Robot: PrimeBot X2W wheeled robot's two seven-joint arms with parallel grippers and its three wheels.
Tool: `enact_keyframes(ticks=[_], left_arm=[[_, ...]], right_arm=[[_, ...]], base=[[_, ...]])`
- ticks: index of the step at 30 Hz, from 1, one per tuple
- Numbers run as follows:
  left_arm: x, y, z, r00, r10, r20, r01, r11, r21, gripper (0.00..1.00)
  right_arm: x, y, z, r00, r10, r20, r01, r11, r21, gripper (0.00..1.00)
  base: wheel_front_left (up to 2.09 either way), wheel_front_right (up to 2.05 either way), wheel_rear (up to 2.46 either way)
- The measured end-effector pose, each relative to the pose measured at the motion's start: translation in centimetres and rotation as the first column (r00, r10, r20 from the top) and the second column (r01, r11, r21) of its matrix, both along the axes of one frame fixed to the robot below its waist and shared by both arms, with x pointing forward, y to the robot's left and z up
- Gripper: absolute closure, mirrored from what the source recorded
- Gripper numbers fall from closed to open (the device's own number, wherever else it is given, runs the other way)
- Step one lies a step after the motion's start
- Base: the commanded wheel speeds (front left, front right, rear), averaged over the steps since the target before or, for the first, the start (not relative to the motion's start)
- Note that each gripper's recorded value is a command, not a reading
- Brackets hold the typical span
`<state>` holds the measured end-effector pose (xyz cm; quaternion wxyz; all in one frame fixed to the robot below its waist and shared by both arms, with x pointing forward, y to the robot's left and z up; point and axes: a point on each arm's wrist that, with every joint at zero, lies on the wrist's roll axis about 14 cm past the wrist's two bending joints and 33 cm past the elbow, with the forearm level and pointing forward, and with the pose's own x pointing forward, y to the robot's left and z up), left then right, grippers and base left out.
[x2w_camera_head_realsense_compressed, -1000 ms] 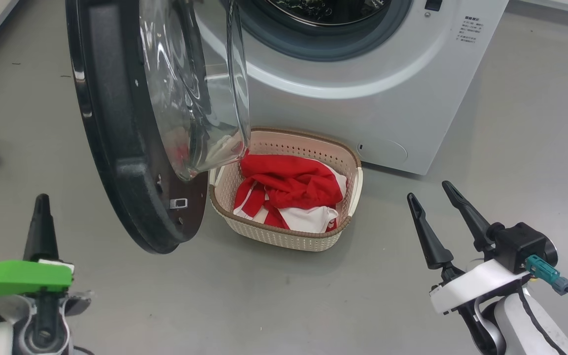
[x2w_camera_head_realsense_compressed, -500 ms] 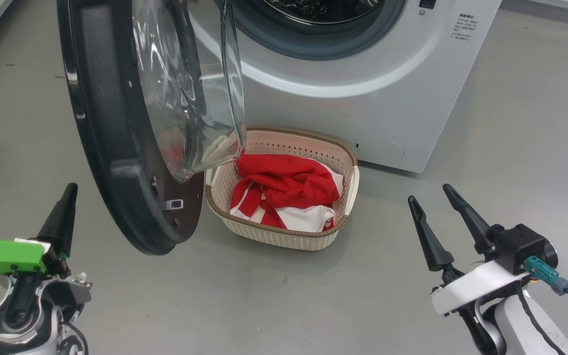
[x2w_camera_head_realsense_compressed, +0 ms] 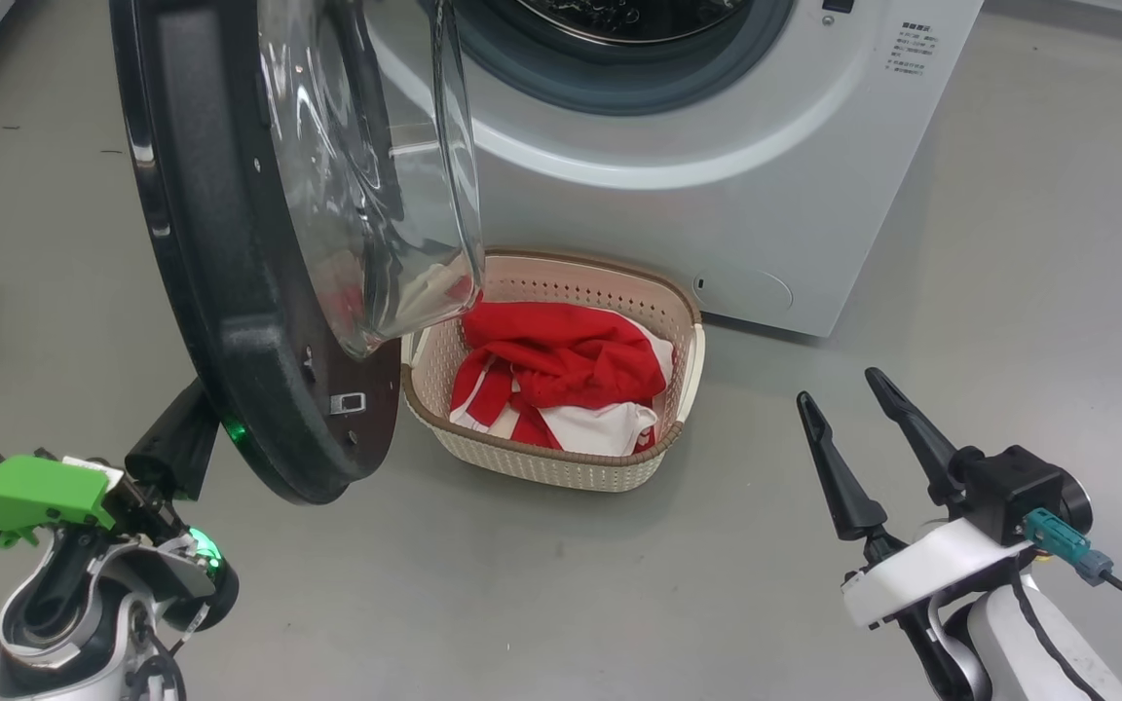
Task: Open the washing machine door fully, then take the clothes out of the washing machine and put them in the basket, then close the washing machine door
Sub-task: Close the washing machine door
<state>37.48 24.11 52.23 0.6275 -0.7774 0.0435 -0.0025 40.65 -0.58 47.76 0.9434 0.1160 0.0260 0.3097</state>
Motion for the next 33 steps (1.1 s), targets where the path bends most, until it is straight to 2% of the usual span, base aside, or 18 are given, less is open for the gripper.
enact_keyframes(ticks=[13, 19, 33], left_arm=[[1.8, -4.2, 0.7, 0.991, -0.127, 0.041, 0.13, 0.988, -0.085, 1.0], [2.6, -6.1, 0.9, 0.982, -0.182, 0.054, 0.187, 0.978, -0.093, 1.0], [5.1, -11.3, -0.2, 0.951, -0.306, 0.04, 0.308, 0.943, -0.126, 1.0]], right_arm=[[0.2, -1.4, -0.5, 0.999, -0.039, -0.012, 0.039, 0.999, -0.005, 0.0], [0.5, -2.2, -0.4, 0.998, -0.063, -0.009, 0.063, 0.998, -0.006, 0.0], [0.8, -6.7, -1.1, 0.982, -0.189, -0.023, 0.188, 0.982, -0.032, 0.0]], base=[[0.0, 0.0, 0.0], [0.0, 0.0, 0.0], [0.0, 0.0, 0.0]])
